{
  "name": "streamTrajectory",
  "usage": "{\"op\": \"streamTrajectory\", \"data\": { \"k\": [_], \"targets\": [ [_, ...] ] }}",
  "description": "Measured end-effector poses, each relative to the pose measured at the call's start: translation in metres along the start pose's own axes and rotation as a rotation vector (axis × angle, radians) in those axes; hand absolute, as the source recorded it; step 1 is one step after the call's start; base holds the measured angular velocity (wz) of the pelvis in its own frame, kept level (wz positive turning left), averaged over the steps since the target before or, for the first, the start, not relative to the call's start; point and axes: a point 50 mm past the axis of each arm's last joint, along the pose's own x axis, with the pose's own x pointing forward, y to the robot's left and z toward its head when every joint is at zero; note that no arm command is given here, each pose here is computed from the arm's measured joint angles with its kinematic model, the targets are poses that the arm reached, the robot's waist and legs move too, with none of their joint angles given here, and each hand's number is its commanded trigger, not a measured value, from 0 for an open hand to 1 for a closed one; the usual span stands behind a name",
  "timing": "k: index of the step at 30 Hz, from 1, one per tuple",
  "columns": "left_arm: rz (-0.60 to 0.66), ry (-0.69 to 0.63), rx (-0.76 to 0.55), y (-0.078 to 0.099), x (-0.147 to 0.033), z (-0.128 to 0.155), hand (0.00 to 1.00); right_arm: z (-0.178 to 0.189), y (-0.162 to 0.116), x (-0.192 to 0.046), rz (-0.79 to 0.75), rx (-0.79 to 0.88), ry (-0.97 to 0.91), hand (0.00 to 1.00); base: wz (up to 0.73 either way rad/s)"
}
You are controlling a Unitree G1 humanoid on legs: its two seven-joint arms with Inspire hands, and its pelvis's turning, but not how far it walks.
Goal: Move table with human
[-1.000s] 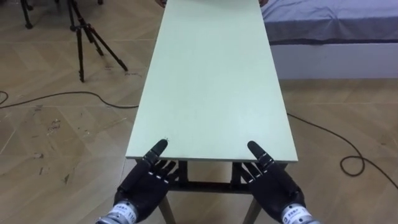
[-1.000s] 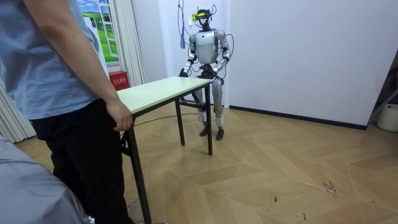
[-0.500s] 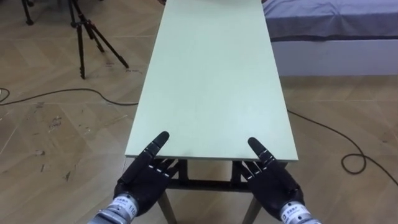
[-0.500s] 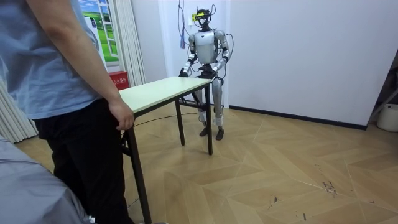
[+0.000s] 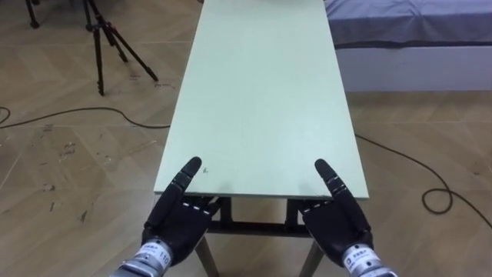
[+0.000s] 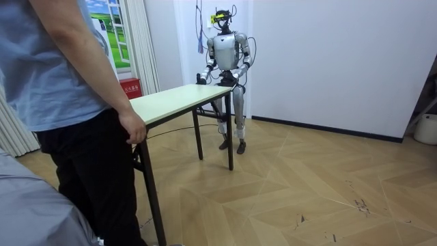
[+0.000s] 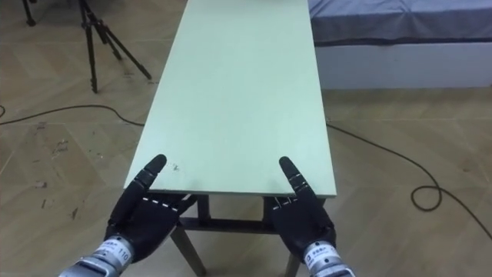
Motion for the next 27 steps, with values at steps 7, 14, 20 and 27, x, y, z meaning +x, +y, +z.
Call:
{"op": "streamTrajectory", "data": {
  "k": [7,14,20,27],
  "targets": [
    [0.022,-0.004,-0.012,0.001,0.0,0.0,1.0,-0.001,0.005,0.001,-0.038,-0.002,0.001,1.0,0.0],
    [0.097,-0.003,-0.019,0.006,0.001,-0.002,1.0,-0.004,0.005,0.003,-0.126,-0.001,0.01,1.0,-0.04],
    [0.13,-0.005,0.001,0.011,0.001,-0.003,1.0,-0.007,0.003,0.003,-0.16,-0.016,0.018,1.0,-0.09],
    [0.137,-0.006,0.007,0.011,0.001,-0.005,1.0,-0.007,0.003,0.003,-0.163,-0.024,0.017,1.0,-0.03]
  ]
}}
